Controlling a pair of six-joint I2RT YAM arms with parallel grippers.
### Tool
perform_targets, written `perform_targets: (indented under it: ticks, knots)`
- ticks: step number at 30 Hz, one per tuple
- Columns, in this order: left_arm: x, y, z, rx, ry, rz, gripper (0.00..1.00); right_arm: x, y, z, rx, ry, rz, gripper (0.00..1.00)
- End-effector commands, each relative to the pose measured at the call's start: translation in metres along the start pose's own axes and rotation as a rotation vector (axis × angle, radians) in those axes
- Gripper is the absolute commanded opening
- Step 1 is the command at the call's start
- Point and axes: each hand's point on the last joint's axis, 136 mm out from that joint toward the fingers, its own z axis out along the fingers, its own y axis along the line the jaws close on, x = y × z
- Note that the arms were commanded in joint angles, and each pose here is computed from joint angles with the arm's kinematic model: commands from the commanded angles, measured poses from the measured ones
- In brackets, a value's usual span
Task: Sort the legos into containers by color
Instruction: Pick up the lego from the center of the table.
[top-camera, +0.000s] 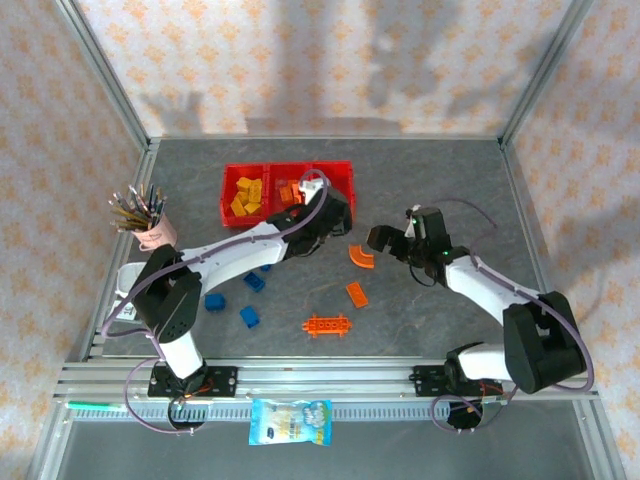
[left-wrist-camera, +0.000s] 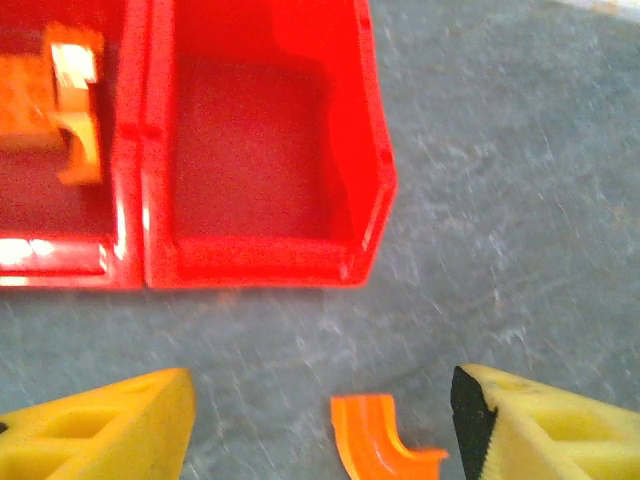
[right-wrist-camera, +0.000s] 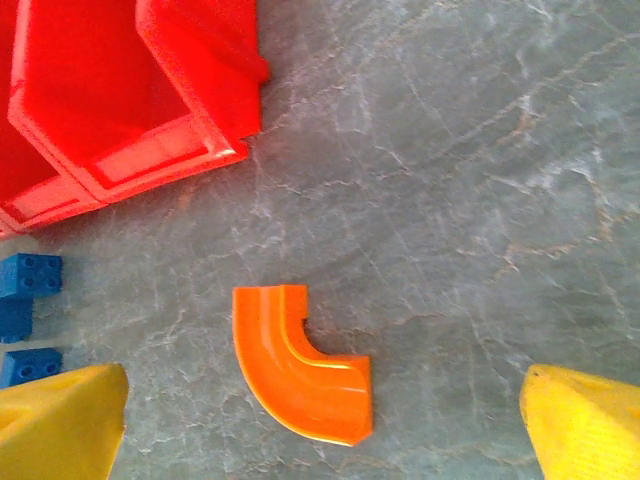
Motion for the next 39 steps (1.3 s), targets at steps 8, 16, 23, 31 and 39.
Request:
perform_targets:
  ticks: [8,16,23,31,39]
  knots:
    - [0.079,-0.031,0.025,-0.035,0.119,-0.088,0.77,-0.005,-0.045,-0.007,0.066,-0.012,0.089,1.0]
    - [0.094,-0.017,0.057,-0.192,0.104,-0.083,0.81,-0.013,-0.05,-0.005,0.047,-0.016,0.09,1.0]
    - [0.092,-0.022,0.077,-0.247,0.088,-0.065,0.81,-0.012,-0.052,-0.002,0.035,0.0,0.085,1.0]
    - [0.096,-0.018,0.093,-0.287,0.094,-0.049,0.77,-0.013,-0.048,-0.002,0.011,-0.001,0.085,1.0]
    - [0.102,-0.014,0.104,-0.303,0.104,-0.045,0.69,-0.009,-0.049,0.001,0.007,0.012,0.091,1.0]
